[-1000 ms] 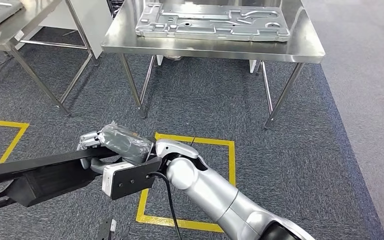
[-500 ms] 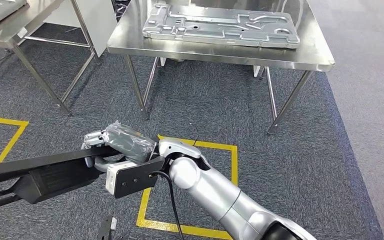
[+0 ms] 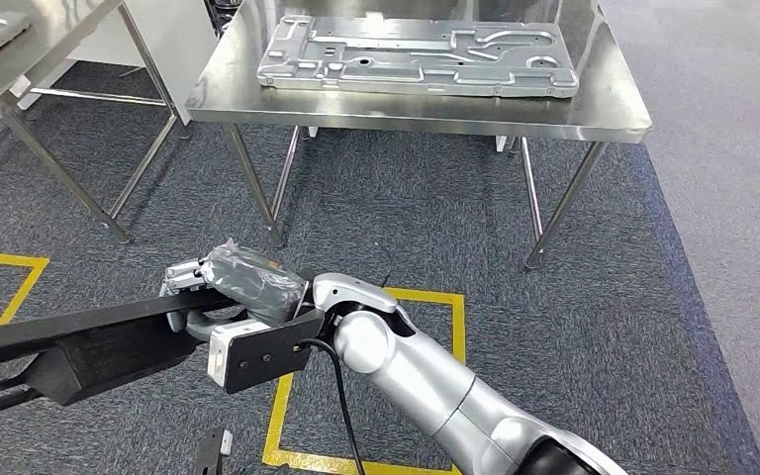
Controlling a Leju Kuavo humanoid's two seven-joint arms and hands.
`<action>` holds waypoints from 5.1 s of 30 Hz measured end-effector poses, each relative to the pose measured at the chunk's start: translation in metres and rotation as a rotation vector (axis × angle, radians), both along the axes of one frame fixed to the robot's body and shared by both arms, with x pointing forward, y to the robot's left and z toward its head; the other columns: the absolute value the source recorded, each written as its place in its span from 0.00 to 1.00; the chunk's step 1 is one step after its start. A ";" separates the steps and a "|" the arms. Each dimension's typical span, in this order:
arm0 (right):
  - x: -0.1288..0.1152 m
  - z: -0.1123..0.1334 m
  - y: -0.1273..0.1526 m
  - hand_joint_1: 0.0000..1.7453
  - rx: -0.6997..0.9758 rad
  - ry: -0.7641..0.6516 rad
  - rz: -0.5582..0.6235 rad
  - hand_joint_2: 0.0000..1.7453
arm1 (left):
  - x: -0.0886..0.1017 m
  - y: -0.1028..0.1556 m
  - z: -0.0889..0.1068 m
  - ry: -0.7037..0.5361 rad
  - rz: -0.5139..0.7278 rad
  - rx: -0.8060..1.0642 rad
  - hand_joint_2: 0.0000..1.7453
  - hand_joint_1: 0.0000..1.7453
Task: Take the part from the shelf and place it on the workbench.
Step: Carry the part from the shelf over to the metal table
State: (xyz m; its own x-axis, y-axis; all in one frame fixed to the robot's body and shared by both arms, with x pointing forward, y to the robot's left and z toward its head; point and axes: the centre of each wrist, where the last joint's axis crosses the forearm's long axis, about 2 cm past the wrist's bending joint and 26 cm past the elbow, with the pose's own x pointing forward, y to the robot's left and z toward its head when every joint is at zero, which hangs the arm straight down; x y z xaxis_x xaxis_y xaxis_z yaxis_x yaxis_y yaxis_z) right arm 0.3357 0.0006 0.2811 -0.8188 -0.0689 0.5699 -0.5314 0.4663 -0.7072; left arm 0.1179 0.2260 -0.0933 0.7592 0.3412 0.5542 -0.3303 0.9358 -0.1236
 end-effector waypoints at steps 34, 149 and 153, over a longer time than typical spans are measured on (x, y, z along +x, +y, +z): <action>0.000 -0.002 -0.001 1.00 -0.017 -0.012 -0.011 1.00 | 0.003 -0.002 0.001 0.018 0.005 -0.006 1.00 0.00; 0.012 0.014 -0.015 1.00 -0.200 -0.307 -0.303 1.00 | 0.003 -0.008 0.002 0.001 -0.019 -0.027 1.00 0.00; 0.015 0.012 -0.020 1.00 -0.250 -0.364 -0.355 1.00 | 0.002 -0.008 0.002 0.007 -0.024 -0.028 1.00 0.00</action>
